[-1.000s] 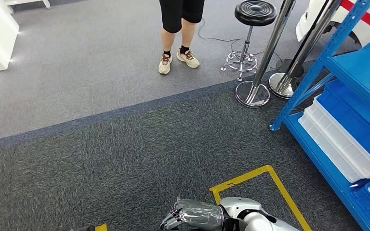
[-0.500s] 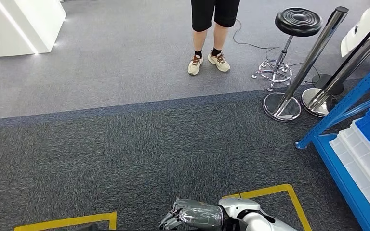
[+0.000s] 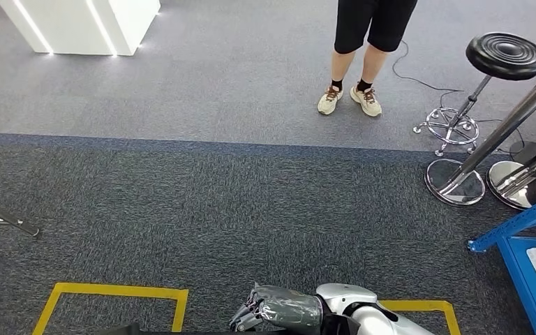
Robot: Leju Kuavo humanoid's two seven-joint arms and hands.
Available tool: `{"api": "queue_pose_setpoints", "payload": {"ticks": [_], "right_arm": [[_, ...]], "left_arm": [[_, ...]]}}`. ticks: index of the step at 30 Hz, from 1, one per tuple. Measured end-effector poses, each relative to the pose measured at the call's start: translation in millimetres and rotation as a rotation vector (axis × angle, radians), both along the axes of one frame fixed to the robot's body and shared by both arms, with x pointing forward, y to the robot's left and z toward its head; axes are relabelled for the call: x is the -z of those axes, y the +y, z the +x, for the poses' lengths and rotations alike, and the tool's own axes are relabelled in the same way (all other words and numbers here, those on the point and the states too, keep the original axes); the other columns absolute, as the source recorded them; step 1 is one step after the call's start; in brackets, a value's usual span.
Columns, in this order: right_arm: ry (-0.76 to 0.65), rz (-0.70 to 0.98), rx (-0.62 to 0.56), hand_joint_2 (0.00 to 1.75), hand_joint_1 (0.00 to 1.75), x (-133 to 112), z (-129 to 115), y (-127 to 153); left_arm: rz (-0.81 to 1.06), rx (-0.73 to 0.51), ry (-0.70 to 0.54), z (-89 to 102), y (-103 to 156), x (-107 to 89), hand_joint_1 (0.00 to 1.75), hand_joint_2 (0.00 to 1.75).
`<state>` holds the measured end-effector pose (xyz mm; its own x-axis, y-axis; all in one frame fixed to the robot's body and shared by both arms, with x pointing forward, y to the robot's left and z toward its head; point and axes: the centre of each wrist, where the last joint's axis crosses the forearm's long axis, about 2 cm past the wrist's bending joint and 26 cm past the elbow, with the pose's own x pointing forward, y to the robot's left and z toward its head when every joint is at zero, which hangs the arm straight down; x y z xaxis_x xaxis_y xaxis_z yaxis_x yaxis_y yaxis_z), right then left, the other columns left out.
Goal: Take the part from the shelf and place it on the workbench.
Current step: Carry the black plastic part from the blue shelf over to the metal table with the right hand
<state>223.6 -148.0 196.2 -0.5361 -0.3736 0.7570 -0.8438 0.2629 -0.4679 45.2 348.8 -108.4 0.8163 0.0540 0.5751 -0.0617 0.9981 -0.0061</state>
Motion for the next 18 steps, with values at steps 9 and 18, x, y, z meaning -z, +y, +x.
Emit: {"api": "queue_pose_setpoints", "payload": {"ticks": [9, 18], "right_arm": [[-0.008, -0.040, 0.014, 1.75, 1.64, 6.7, -1.5, -8.5], [-0.027, -0.054, 0.014, 1.75, 1.64, 5.3, 2.2, -10.2]], "left_arm": [[0.004, -0.004, -0.009, 6.0, -4.0, -0.3, 0.00, 1.75], [0.000, -0.010, -0.011, 6.5, -6.2, -0.2, 0.00, 1.75]]}}
